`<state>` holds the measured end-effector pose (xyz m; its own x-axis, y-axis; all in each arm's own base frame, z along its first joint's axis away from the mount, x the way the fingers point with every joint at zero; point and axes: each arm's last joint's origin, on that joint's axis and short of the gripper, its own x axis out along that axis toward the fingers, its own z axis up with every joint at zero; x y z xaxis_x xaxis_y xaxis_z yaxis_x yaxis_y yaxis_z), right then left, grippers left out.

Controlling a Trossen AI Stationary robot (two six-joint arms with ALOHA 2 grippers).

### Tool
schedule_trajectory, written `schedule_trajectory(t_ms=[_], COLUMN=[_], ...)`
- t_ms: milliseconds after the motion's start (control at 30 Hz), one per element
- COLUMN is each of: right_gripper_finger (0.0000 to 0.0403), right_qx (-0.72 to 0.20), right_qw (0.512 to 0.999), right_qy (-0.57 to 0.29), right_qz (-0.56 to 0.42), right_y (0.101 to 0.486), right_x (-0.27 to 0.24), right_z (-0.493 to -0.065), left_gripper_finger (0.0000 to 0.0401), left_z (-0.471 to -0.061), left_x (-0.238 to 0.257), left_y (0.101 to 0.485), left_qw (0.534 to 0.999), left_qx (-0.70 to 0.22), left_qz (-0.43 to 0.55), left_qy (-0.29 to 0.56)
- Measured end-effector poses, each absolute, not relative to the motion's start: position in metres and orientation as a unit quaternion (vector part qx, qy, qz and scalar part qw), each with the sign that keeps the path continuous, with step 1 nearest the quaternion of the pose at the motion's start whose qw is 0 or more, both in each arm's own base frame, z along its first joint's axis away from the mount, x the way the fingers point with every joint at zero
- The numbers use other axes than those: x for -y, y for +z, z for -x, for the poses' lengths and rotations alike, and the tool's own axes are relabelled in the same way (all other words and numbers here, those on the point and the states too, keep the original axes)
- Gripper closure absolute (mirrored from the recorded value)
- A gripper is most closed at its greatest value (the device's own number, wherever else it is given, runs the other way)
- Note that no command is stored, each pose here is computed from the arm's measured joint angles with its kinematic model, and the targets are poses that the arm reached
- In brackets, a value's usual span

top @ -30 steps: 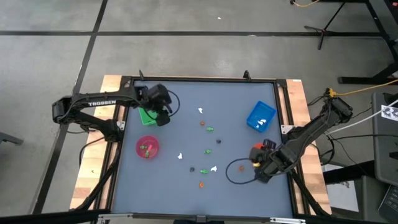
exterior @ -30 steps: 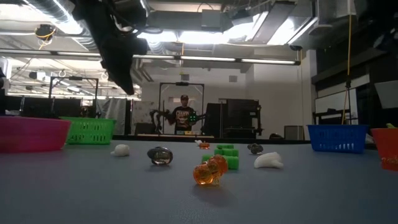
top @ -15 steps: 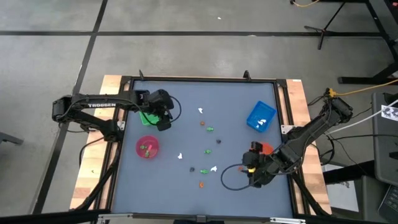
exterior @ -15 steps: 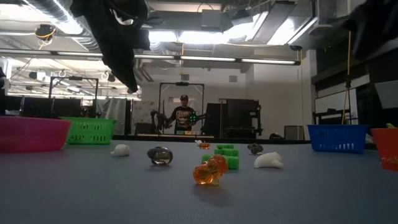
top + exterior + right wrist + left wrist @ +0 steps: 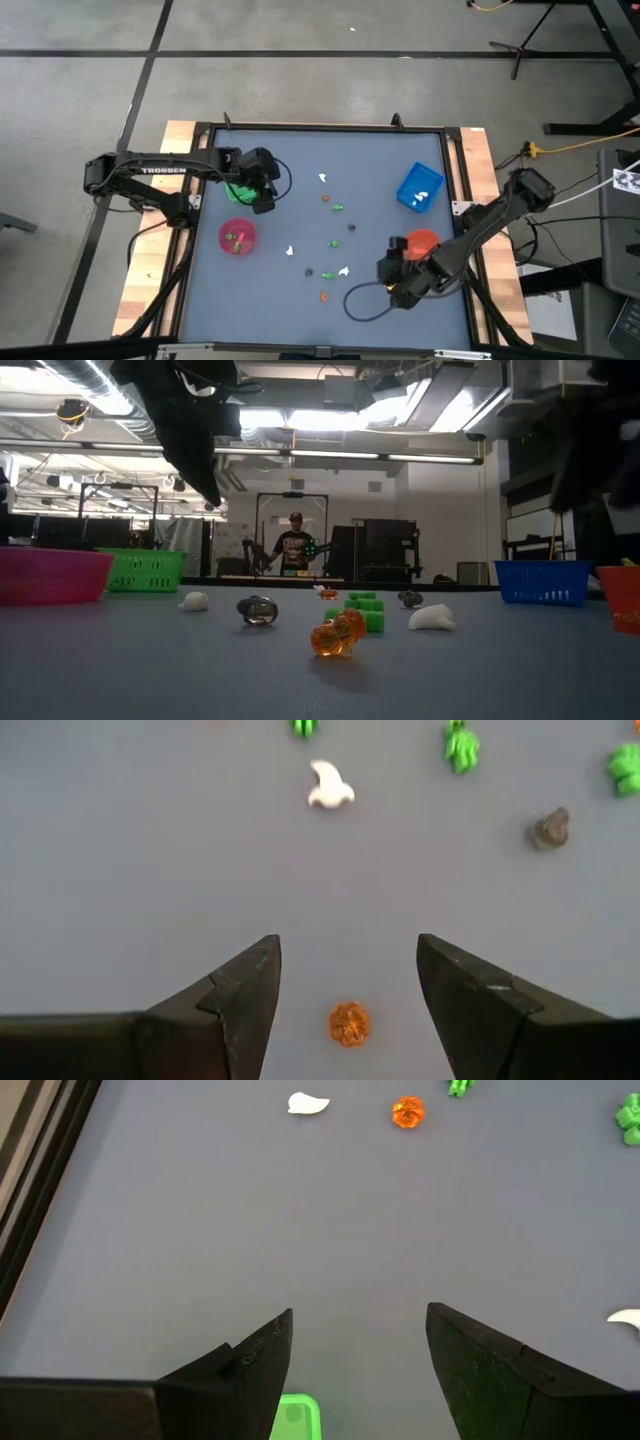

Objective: Sort Halloween decoration
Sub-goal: Put the small orange pumpkin toy into the transparent orange bowl

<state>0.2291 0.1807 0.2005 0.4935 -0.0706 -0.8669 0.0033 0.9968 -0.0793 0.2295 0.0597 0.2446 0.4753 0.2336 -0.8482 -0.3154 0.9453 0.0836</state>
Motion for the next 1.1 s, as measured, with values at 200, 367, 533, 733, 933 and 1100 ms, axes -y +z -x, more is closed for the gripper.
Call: schedule_trajectory(t_ms=[200, 367, 533, 733, 933, 1100], right_gripper_finger=[0.0169, 0.0169, 0.0169, 0.0169, 0.0169, 0.0169], right_qx=[-0.542, -0.605, -0.647, -0.66, -0.668, -0.67], right_qw=[0.837, 0.795, 0.762, 0.751, 0.744, 0.742], right_qy=[-0.036, -0.038, -0.03, -0.005, 0.023, 0.026], right_qz=[0.056, 0.041, -0.004, -0.009, -0.006, -0.009], right_y=[0.175, 0.161, 0.157, 0.157, 0.157, 0.157], right_x=[-0.182, -0.171, -0.156, -0.145, -0.144, -0.144], right_z=[-0.236, -0.24, -0.248, -0.255, -0.255, -0.255], left_gripper_finger=[0.0187, 0.0187, 0.0187, 0.0187, 0.0187, 0.0187], left_z=[-0.23, -0.231, -0.231, -0.231, -0.231, -0.231], left_x=[-0.06, -0.06, -0.06, -0.06, -0.06, -0.06], left_y=[0.245, 0.245, 0.245, 0.245, 0.245, 0.245], left_qw=[0.86, 0.861, 0.862, 0.862, 0.862, 0.862], left_qx=[-0.482, -0.48, -0.479, -0.479, -0.479, -0.479], left_qz=[0.042, 0.042, 0.042, 0.042, 0.042, 0.042], left_qy=[0.161, 0.161, 0.161, 0.161, 0.161, 0.161])
